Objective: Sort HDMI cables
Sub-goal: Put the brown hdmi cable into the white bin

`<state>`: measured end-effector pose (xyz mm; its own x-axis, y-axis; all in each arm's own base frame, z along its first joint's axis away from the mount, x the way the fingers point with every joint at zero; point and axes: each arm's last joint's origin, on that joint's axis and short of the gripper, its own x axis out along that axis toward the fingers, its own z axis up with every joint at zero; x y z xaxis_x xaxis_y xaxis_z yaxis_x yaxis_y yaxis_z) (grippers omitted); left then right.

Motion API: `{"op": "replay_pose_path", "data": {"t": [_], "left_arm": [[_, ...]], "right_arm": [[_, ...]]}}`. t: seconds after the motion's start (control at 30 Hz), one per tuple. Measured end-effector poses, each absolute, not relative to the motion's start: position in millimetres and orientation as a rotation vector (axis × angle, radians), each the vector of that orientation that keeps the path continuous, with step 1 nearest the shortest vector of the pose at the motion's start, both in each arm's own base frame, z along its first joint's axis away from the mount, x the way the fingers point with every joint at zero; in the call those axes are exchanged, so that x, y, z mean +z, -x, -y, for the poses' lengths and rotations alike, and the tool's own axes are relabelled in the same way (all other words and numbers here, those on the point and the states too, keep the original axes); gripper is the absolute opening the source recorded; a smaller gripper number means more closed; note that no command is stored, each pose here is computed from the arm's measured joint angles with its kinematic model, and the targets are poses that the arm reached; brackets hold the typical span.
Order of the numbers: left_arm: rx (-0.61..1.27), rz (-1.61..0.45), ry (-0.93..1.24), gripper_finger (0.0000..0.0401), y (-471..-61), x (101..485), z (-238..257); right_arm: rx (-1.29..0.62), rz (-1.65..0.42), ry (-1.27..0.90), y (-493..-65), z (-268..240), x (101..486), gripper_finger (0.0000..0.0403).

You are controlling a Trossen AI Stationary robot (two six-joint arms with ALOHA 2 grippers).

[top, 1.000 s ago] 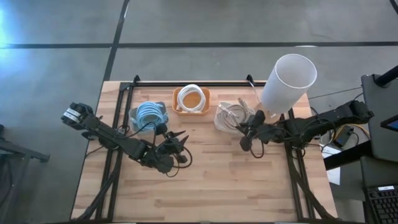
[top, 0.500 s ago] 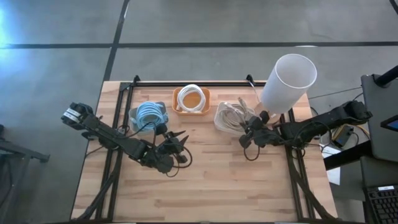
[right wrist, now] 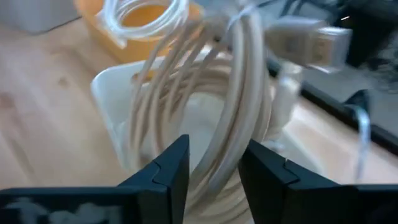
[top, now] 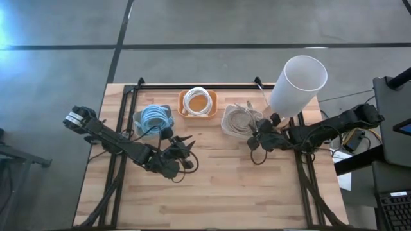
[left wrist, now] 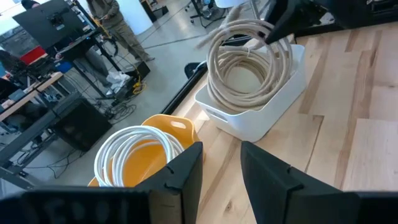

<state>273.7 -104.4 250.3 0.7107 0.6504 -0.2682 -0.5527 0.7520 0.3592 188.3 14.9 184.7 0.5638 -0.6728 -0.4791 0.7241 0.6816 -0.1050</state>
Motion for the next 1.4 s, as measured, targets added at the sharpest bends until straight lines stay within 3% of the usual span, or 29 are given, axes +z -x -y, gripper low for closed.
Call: {"op": "replay_pose_path", "data": {"t": [0.8, 1.4], "left_arm": [[0.676, -0.396, -0.262, 0.0126, -273.7, 250.2, 104.4], [0.68, -0.386, -0.239, 0.0126, -273.7, 250.3, 104.4]], "right_arm": [[-0.96, -0.613, -0.153, -169.3, -10.7, 173.2, 0.0153], [-0.976, -0.499, -0.135, -177.4, -10.9, 179.8, 0.0153]]}}
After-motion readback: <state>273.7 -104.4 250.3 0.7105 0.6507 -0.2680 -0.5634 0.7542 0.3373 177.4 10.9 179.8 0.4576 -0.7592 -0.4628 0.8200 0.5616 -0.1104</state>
